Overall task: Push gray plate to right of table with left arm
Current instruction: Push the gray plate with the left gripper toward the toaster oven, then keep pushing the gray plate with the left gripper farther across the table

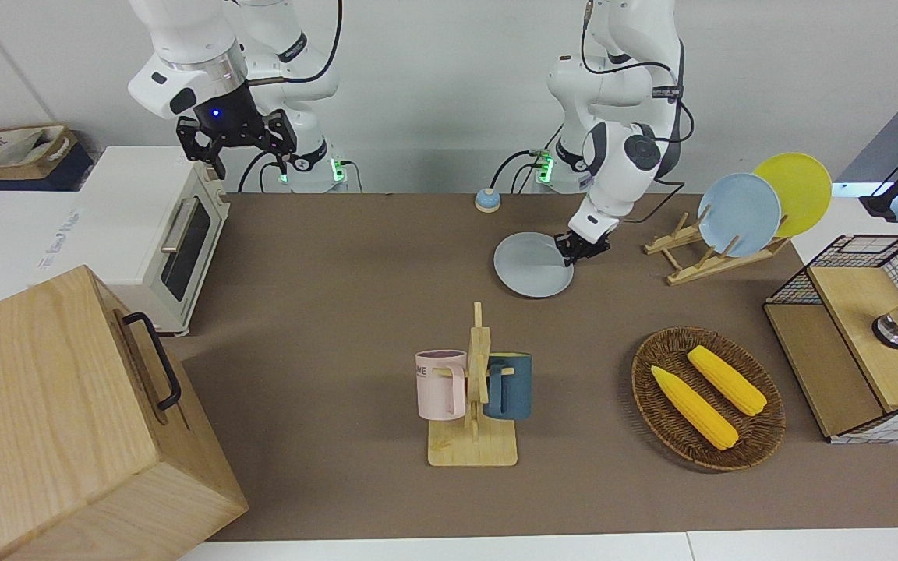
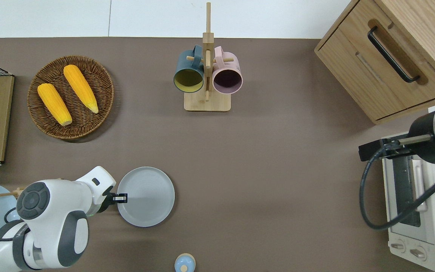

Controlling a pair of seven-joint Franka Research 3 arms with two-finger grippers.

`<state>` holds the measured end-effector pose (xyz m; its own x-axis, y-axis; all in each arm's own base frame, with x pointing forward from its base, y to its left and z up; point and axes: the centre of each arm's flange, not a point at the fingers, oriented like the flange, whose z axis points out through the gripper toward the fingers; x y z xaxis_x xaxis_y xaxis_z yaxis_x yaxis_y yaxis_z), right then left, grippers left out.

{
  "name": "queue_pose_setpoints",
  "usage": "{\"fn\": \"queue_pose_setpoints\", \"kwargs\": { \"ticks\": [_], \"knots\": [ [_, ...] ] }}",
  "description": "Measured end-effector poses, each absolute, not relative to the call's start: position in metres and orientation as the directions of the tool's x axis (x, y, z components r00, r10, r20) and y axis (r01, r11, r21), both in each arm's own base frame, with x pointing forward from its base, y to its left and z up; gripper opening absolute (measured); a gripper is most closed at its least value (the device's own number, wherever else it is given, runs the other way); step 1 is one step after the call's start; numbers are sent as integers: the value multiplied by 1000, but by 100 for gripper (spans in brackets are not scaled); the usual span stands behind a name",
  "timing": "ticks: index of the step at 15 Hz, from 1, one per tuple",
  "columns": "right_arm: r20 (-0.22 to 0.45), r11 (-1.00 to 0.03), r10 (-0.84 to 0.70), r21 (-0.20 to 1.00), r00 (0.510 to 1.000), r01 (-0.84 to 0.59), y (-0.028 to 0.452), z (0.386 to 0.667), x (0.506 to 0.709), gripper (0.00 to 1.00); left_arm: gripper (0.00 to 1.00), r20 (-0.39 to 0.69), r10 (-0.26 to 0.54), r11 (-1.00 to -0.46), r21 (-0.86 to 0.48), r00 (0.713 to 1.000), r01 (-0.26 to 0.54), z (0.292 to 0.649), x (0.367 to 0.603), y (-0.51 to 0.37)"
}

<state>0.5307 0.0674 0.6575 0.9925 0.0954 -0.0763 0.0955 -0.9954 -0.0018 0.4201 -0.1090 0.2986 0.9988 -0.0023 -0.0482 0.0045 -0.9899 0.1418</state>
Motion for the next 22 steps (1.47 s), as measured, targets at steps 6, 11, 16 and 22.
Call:
{"fn": "queue_pose_setpoints", "kwargs": {
  "ticks": [6,11,16,22],
  "knots": [
    [-76,-995,95,-2,993,96,67,657,531,99,4,-45,35,-989,140,998,41,302,405,-216],
    [-76,-995,95,-2,993,96,67,657,531,99,4,-53,67,-985,157,996,75,305,398,-314],
    [-76,-995,95,-2,993,96,67,657,531,99,4,-68,87,-976,195,994,99,305,401,-381],
    [-76,-995,95,-2,993,96,67,657,531,99,4,-84,77,-973,210,994,93,298,392,-439]
  ]
}}
